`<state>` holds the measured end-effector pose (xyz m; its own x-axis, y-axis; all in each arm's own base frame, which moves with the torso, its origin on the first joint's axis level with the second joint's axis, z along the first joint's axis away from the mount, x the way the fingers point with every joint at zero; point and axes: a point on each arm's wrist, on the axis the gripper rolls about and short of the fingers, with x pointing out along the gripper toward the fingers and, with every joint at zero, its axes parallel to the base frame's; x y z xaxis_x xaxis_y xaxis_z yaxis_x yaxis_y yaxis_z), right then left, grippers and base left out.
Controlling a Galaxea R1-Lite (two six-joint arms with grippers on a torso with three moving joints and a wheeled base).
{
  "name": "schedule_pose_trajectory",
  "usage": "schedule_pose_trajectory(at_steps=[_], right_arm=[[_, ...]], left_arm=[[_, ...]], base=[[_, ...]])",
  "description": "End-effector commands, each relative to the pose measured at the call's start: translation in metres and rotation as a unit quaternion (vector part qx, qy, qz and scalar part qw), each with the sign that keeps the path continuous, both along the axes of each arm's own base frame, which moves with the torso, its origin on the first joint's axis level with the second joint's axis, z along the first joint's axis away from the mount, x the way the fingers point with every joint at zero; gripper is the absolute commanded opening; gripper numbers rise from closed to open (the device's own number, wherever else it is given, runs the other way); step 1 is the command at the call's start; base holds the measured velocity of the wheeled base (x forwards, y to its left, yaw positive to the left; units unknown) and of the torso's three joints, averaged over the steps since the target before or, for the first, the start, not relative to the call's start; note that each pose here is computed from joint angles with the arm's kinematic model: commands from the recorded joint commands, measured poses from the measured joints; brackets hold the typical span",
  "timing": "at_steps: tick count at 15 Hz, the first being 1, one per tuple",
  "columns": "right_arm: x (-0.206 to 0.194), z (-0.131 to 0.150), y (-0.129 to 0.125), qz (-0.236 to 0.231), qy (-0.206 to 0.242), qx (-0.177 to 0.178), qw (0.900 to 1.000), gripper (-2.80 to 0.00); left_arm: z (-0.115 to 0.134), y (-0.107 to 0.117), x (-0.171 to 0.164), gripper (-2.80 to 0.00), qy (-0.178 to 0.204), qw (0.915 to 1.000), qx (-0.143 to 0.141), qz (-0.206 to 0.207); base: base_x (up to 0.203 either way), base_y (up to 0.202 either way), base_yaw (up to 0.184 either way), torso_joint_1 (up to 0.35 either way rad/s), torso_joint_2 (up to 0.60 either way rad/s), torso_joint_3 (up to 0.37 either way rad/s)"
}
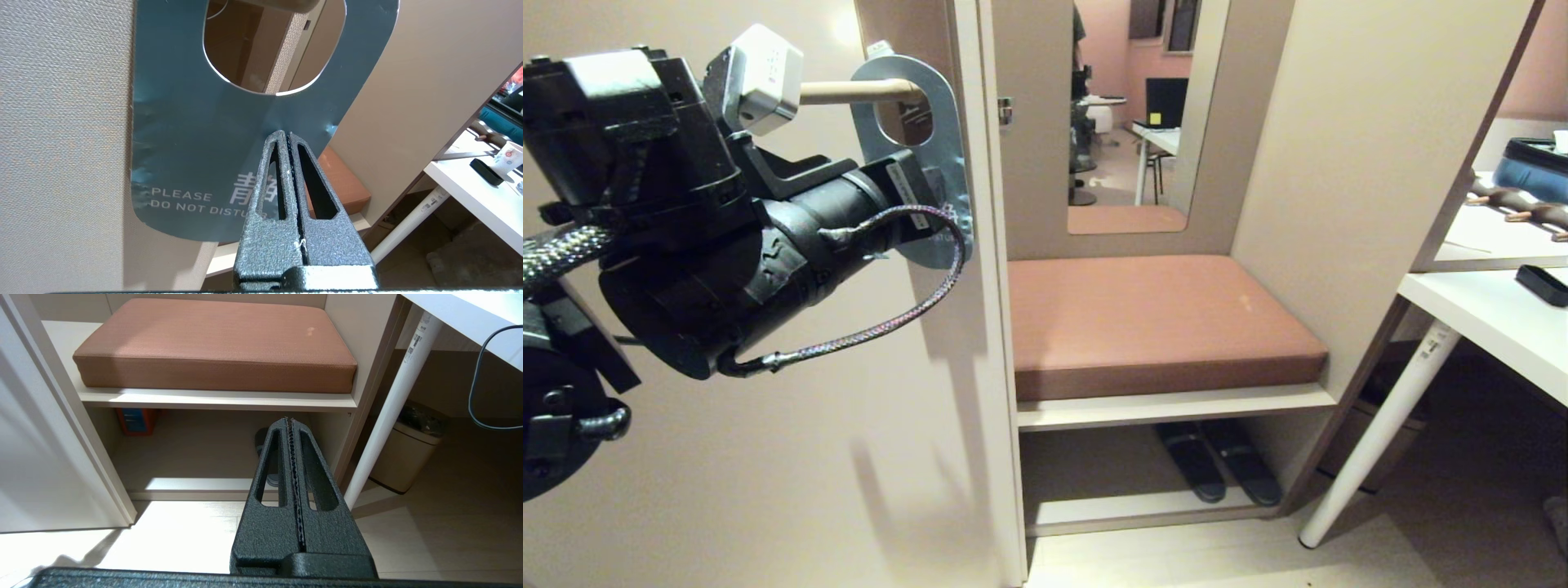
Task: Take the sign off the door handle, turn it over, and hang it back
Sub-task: Hang the sign back with the other side facing out
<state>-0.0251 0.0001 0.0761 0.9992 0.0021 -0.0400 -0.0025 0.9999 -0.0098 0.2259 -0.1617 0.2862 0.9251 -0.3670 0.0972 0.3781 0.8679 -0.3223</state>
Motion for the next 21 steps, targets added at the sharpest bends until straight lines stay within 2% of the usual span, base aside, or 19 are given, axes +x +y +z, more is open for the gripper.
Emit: schedule_pose_trajectory(at_steps=[1, 21], right_arm=[[0.0, 0.0, 0.0, 0.001, 0.001, 0.0, 1.0, -2.8], [0.0, 0.0, 0.0, 0.001, 0.001, 0.0, 1.0, -2.8]], left_arm=[[-0.001, -0.002, 0.002, -2.8, 0.0, 1.0, -0.001, 0.001], [0.01, -0.002, -0.002, -2.8, -0.015, 0.9998, -0.013, -0.003]], base=[[0.0, 0.0, 0.0, 0.0, 0.0, 0.0], [0.0, 0.0, 0.0, 0.0, 0.0, 0.0]])
